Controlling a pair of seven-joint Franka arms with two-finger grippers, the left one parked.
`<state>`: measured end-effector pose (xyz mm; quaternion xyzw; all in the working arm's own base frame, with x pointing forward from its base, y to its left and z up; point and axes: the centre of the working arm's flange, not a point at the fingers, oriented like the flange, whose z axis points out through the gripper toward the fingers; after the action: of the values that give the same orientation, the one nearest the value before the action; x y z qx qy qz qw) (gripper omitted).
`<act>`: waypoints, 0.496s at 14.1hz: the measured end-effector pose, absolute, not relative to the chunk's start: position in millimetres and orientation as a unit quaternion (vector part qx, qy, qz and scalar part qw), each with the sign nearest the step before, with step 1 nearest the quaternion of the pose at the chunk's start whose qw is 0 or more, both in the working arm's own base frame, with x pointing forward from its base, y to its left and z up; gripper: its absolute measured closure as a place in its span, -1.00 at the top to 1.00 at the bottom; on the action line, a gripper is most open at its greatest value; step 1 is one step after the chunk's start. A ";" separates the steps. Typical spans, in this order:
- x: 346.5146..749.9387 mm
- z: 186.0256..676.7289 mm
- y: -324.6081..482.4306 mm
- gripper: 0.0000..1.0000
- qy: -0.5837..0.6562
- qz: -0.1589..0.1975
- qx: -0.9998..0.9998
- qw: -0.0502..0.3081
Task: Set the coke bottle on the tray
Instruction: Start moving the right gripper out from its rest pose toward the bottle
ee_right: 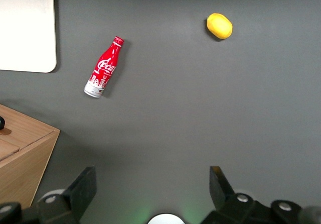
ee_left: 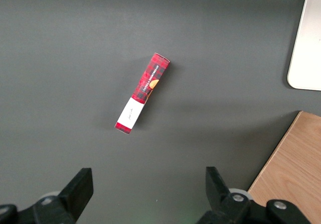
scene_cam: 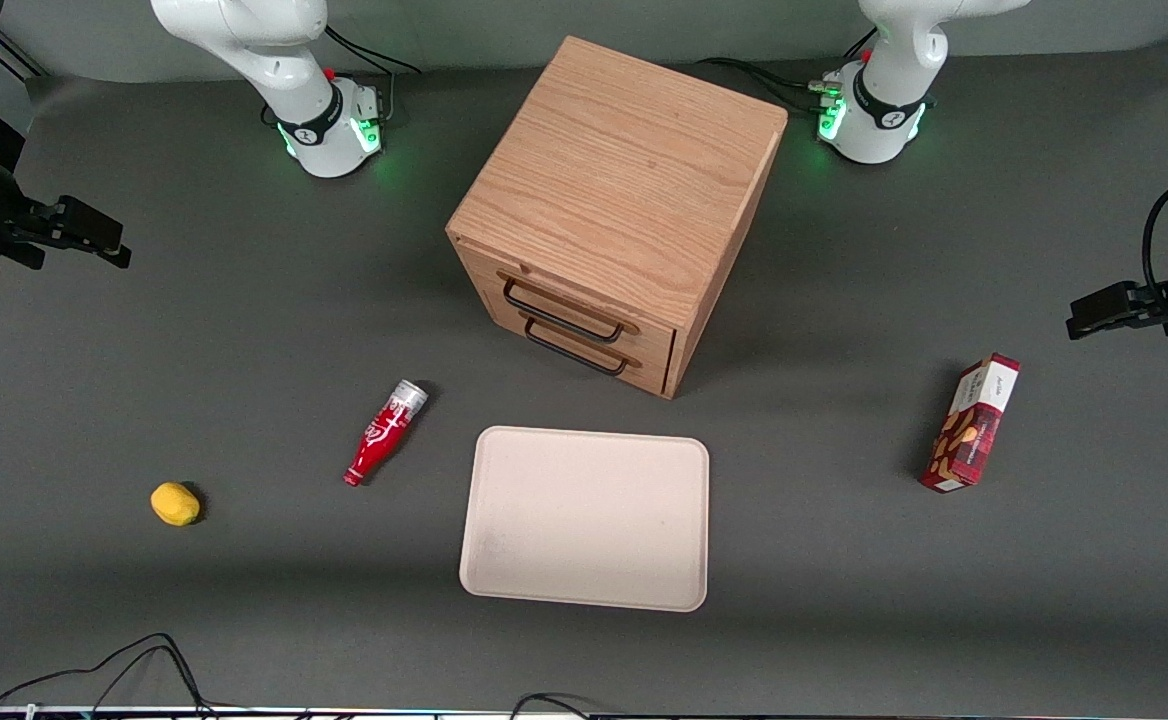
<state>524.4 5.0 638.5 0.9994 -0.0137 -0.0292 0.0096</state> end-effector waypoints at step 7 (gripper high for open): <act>530.5 630.8 17.1 1.00 -0.022 -0.032 0.999 0.005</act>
<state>530.5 17.1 630.8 0.9992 -0.0222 -0.0318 0.0052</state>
